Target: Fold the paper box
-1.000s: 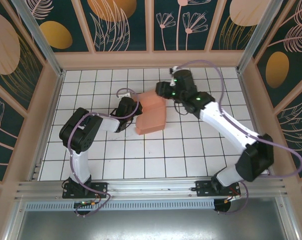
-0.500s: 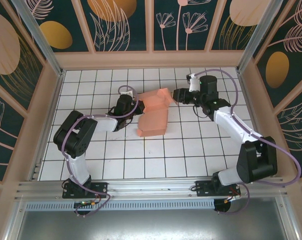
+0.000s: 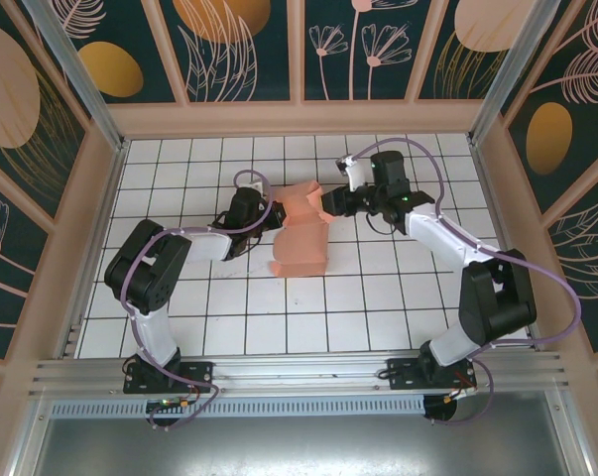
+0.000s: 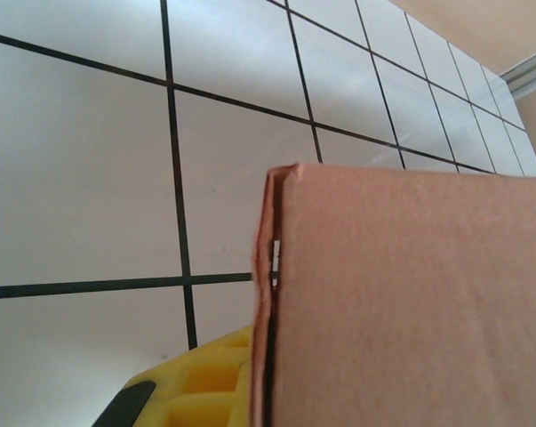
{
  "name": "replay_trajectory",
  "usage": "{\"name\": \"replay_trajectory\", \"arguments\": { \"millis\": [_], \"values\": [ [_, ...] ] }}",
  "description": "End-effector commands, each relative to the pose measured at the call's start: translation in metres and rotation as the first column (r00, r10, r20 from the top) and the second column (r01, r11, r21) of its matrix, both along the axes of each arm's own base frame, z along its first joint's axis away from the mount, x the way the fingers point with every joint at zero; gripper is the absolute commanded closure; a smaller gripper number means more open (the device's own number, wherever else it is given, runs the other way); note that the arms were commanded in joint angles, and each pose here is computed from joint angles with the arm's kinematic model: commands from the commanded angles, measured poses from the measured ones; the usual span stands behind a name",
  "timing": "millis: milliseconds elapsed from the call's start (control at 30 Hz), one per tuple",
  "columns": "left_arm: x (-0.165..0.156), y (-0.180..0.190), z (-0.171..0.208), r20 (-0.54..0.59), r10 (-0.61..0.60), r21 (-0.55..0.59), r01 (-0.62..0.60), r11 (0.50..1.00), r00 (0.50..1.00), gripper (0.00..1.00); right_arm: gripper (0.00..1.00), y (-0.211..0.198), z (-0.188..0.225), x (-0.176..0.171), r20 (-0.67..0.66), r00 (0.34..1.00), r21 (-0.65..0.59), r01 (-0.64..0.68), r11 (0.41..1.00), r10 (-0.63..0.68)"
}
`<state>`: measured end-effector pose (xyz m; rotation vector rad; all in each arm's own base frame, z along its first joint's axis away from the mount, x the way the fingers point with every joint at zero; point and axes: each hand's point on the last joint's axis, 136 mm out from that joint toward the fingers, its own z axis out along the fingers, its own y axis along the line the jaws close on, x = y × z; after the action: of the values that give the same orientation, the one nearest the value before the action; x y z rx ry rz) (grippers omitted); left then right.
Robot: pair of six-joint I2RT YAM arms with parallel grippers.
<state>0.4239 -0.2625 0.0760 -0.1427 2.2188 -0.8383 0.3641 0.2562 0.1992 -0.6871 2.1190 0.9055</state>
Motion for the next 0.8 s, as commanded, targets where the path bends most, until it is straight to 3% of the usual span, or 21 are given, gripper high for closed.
{"name": "replay_trajectory", "arguments": {
  "millis": [0, 100, 233, 300, 500, 700, 767],
  "values": [
    [0.005, -0.011, 0.023, 0.039, -0.023, -0.048, 0.024, 0.999, 0.999, 1.0, 0.6, 0.004, -0.007, 0.004, 0.033, 0.999, -0.083, 0.012, 0.997, -0.009],
    [0.005, -0.011, 0.021, 0.031, -0.022, -0.044, 0.023, 0.999, 0.999, 1.0, 0.6, 0.002, -0.016, 0.007, 0.044, 0.998, -0.144, 0.041, 0.989, -0.035],
    [0.006, -0.01, 0.018, 0.024, -0.019, -0.038, 0.019, 0.999, 1.0, 1.0, 0.56, -0.005, -0.011, 0.014, 0.03, 0.995, -0.125, 0.098, 0.987, -0.095],
    [0.006, -0.009, 0.015, 0.015, -0.006, -0.04, 0.007, 0.999, 1.0, 1.0, 0.5, -0.01, -0.002, 0.016, 0.043, 0.99, -0.104, 0.139, 0.985, -0.135],
    [0.009, -0.01, 0.014, 0.002, 0.006, -0.054, -0.005, 0.999, 1.0, 1.0, 0.16, -0.038, 0.005, 0.009, 0.103, 0.938, -0.023, 0.336, 0.942, -0.332],
    [0.009, -0.011, 0.011, -0.011, -0.001, -0.064, 0.0, 0.998, 1.0, 1.0, 0.15, -0.033, -0.025, -0.011, 0.013, 0.937, -0.032, 0.349, 0.937, -0.349],
    [0.009, -0.013, 0.012, -0.017, -0.009, -0.081, 0.008, 0.997, 1.0, 1.0, 0.21, -0.038, -0.038, -0.014, -0.009, 0.932, -0.057, 0.361, 0.931, -0.362]
  ]
}}
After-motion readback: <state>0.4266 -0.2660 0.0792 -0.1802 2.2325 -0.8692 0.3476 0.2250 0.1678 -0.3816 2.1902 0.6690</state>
